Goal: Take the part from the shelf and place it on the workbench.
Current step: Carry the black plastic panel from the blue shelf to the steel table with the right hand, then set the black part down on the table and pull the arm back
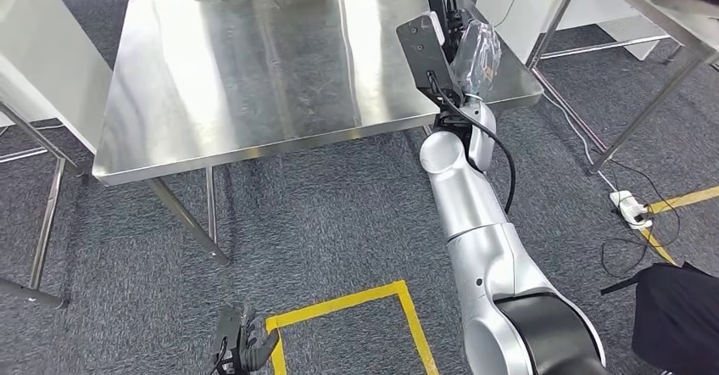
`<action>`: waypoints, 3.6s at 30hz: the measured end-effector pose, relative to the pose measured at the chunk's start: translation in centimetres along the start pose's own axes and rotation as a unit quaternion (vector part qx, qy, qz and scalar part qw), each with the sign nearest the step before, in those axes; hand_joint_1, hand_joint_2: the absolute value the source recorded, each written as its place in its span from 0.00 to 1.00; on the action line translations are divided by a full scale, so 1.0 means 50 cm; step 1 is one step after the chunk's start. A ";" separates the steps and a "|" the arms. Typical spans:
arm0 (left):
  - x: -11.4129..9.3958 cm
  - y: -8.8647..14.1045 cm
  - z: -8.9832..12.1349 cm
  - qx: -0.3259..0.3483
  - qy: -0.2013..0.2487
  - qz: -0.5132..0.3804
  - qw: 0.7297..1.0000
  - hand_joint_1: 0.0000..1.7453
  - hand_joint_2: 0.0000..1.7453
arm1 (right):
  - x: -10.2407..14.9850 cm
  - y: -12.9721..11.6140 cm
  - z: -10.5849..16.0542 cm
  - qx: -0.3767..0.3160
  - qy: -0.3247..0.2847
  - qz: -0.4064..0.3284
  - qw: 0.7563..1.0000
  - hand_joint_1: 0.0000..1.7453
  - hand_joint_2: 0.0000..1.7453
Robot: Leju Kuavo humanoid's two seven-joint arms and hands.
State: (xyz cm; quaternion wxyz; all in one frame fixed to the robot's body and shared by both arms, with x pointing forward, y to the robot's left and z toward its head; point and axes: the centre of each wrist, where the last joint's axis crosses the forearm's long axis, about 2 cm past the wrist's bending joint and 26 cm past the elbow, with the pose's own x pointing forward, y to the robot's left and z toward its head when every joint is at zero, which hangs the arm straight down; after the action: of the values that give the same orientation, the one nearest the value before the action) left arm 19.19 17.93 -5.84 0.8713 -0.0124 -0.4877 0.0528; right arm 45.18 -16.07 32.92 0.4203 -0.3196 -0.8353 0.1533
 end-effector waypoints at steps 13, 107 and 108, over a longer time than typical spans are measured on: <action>-0.002 -0.002 0.002 0.000 0.006 0.005 1.000 0.00 1.00 | -0.014 -0.007 0.001 0.002 0.015 0.017 1.000 1.00 1.00; -0.020 -0.008 0.017 -0.013 0.018 0.028 0.999 0.00 1.00 | -0.002 0.008 -0.039 0.024 0.015 0.072 0.997 1.00 1.00; -0.019 -0.008 0.016 -0.012 0.017 0.028 0.999 0.00 1.00 | 0.002 0.007 -0.041 0.022 0.014 0.072 0.997 1.00 1.00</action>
State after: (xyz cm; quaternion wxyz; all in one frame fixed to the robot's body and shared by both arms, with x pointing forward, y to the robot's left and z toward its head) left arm 18.05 17.40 -6.21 0.8776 -0.0378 -0.4726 0.0711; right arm 46.95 -15.77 34.01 0.4264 -0.3715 -0.8007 0.1973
